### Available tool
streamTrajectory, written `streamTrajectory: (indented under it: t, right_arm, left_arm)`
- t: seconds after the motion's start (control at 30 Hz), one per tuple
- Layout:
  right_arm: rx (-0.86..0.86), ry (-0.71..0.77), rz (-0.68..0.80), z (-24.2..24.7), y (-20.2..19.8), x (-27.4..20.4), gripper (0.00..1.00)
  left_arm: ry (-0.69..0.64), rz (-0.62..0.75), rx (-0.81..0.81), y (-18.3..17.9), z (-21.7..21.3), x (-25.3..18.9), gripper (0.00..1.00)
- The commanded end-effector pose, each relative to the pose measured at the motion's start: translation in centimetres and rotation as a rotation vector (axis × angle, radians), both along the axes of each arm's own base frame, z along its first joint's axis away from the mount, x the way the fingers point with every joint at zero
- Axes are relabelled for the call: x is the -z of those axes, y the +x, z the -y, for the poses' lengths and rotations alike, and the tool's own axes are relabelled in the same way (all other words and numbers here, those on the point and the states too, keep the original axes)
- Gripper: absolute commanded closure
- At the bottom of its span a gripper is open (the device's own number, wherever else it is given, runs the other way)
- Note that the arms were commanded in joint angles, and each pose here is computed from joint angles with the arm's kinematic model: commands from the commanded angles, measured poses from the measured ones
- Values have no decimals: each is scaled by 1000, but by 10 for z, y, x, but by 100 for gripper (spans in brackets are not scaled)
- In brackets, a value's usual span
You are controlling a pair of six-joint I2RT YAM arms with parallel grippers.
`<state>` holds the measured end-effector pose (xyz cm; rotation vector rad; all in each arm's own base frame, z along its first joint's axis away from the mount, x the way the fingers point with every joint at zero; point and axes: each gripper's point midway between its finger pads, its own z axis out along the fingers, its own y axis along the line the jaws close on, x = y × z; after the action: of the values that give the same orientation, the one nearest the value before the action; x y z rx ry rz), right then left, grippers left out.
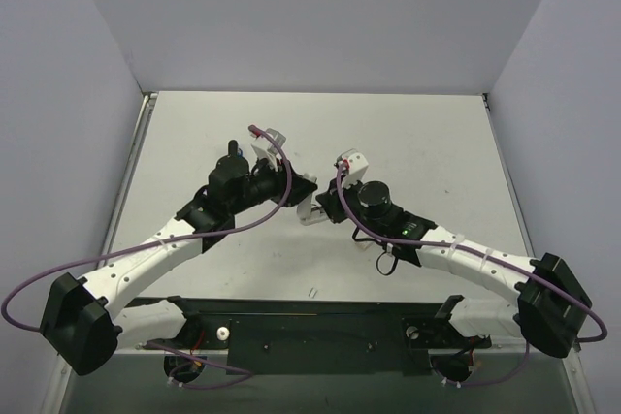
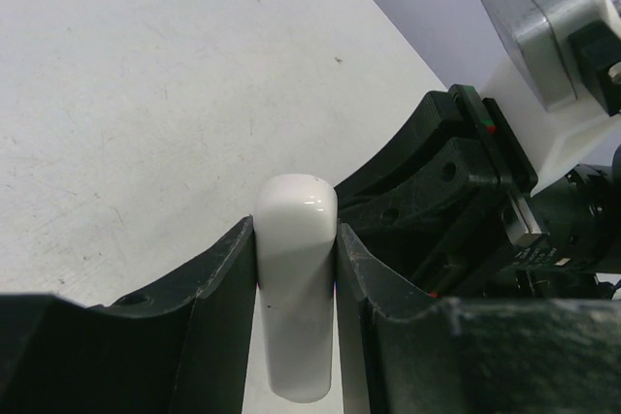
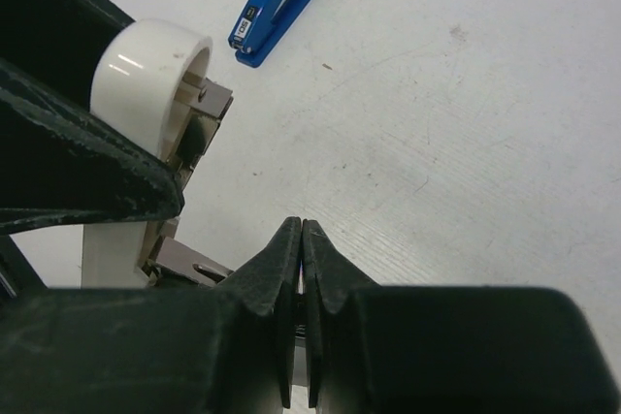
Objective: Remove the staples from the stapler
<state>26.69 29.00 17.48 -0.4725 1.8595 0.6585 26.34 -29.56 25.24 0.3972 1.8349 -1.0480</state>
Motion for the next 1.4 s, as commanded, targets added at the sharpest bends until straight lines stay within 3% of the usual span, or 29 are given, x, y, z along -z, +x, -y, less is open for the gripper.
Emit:
streamTrajectory:
  t: [0.0, 0.3, 0.77, 1.37]
  right_arm:
    - [-43, 83, -28, -16, -4, 0, 100]
    - [-85, 144, -91, -36, -9, 17, 100]
    - [-153, 244, -188, -69, -16, 29, 100]
    - [-207, 343, -163, -85, -16, -1, 100]
  left_arm:
    - [-124, 155, -59, 22, 0, -70, 100]
    - [-127, 185, -176, 46, -10, -68, 100]
    - [-116, 198, -227, 83, -2, -53, 100]
    - [-115, 156, -237, 103, 10, -24, 100]
